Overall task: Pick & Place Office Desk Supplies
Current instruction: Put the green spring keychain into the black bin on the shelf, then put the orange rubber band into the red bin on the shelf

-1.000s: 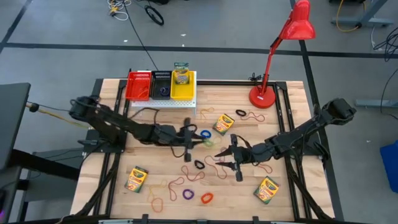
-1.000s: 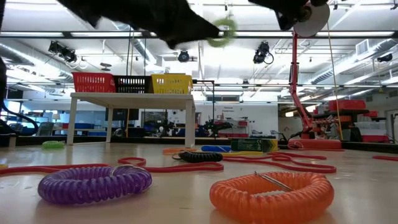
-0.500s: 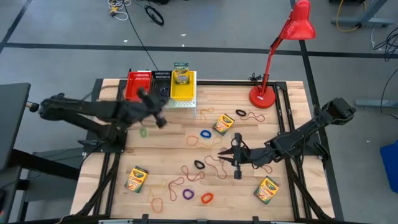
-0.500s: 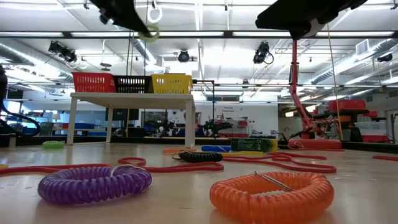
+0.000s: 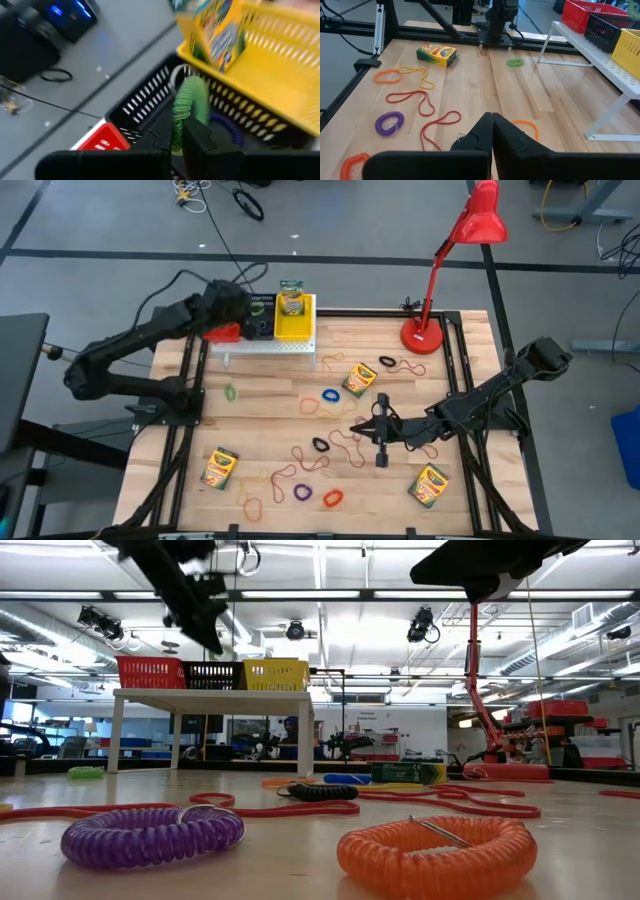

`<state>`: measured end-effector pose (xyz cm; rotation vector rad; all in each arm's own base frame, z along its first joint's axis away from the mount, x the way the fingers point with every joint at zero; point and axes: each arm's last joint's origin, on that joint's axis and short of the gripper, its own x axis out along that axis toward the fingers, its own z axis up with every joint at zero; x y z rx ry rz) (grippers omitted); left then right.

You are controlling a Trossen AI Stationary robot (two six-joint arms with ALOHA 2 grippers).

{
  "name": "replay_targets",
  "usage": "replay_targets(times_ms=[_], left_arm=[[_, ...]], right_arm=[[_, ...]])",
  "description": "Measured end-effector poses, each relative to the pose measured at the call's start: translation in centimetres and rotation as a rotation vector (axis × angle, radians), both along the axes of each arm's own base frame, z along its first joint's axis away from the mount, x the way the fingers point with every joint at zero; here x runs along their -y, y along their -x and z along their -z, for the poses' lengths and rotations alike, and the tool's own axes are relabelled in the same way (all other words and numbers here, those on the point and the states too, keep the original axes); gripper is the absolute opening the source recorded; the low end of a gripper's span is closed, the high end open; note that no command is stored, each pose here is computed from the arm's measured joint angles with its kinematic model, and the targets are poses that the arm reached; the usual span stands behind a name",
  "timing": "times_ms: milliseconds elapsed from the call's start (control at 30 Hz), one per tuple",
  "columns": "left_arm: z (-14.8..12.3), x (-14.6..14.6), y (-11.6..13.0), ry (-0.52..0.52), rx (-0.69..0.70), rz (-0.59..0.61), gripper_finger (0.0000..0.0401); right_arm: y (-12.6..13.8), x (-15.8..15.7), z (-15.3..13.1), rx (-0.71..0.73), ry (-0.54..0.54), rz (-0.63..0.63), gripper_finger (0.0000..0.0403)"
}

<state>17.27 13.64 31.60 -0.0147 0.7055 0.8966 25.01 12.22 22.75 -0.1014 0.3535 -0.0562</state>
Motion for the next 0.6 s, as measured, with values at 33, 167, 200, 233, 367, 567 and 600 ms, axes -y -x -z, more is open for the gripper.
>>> replay_targets(times_ms=[33, 167, 200, 233, 367, 567, 600], left_arm=[[0.3, -0.7, 0.0, 0.026, 0.002, 0.017, 0.0027], [1.6, -2.8, -0.4, 0.096, 0.009, 0.056, 0.0054], [1.8, -3.1, -0.5, 0.099, 0.001, 0.051, 0.0064], [2.0, -3.3, -0.6, 0.098, -0.007, 0.048, 0.0076], [1.9, -3.3, -0.5, 0.077, -0.023, 0.039, 0.0121], [0.3, -2.0, 0.4, 0.044, 0.040, 0.083, 0.0165], [0.0, -1.5, 0.5, 0.046, 0.060, 0.116, 0.0166]], right_arm=[[0.0, 0.0, 0.0, 0.000, 0.000, 0.000, 0.0004], [0.0, 0.0, 0.0, 0.000, 0.000, 0.000, 0.0010], [0.0, 0.0, 0.0, 0.000, 0.000, 0.000, 0.0011], [0.0, 0.0, 0.0, 0.000, 0.000, 0.000, 0.0012], [0.0, 0.0, 0.0, -0.002, -0.006, 0.003, 0.0009], [0.0, 0.1, 0.0, -0.004, -0.005, 0.007, 0.0009], [-0.1, 0.2, 0.0, -0.004, -0.005, 0.009, 0.0011]])
